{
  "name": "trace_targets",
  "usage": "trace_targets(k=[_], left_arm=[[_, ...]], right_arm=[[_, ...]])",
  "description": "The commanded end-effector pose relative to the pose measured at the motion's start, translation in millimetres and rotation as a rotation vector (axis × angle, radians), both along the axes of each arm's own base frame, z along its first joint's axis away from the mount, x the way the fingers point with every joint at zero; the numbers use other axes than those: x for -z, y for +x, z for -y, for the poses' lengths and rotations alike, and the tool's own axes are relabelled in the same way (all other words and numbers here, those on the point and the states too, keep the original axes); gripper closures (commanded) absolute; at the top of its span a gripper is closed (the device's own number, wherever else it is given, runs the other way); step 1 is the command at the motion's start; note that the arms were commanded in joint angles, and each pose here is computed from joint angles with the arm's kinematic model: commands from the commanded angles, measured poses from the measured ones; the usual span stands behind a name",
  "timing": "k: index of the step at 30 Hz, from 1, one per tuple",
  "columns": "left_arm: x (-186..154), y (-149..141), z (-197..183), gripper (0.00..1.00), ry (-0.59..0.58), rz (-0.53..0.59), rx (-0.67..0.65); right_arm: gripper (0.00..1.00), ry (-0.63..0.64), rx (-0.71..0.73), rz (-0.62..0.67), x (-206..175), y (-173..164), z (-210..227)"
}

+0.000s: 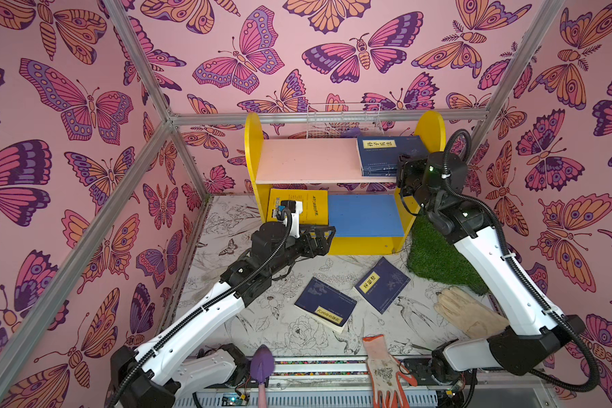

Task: Stacking books/files
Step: Pick up the book from the book.

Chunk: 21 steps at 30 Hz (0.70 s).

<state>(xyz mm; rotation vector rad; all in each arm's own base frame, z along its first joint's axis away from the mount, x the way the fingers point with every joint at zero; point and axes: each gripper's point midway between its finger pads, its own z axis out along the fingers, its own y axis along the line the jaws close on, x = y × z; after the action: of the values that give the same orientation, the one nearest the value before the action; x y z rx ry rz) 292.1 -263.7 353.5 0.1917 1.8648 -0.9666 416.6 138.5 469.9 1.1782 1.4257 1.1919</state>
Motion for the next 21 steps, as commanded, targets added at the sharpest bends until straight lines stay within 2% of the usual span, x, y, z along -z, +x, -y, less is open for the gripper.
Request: trace_targets(k=[1,6,8,10,13,15,21], left_arm=[[-35,1,17,0.01,0.06,0.118,0.051],[-81,20,60,0.01,0.191,0.3,0.16],[-95,33,73,0.01,0.234,0.337,0.174],[-107,48,82,0.01,0.198,0.307,0.18],[-118,72,96,0.01,0.065,0.175,0.208],[-124,80,106,0.01,0.005,0.127,0.234],[-121,97,113,0.01,-0.007,0.03,0.211]], right_arm=[[0.72,0.03,0.003,0.049,-26,-14,6],[0.72,0.025,0.009,0.043,-21,-16,9],[0.72,0.023,0.003,0.042,-21,-16,9],[0.73,0.009,-0.004,0.05,-22,-17,9],[0.75,-0.022,-0.009,0.065,-23,-19,10],[0.75,-0.038,-0.01,0.075,-24,-20,11],[0.78,-0.053,-0.025,0.098,-24,-22,9]])
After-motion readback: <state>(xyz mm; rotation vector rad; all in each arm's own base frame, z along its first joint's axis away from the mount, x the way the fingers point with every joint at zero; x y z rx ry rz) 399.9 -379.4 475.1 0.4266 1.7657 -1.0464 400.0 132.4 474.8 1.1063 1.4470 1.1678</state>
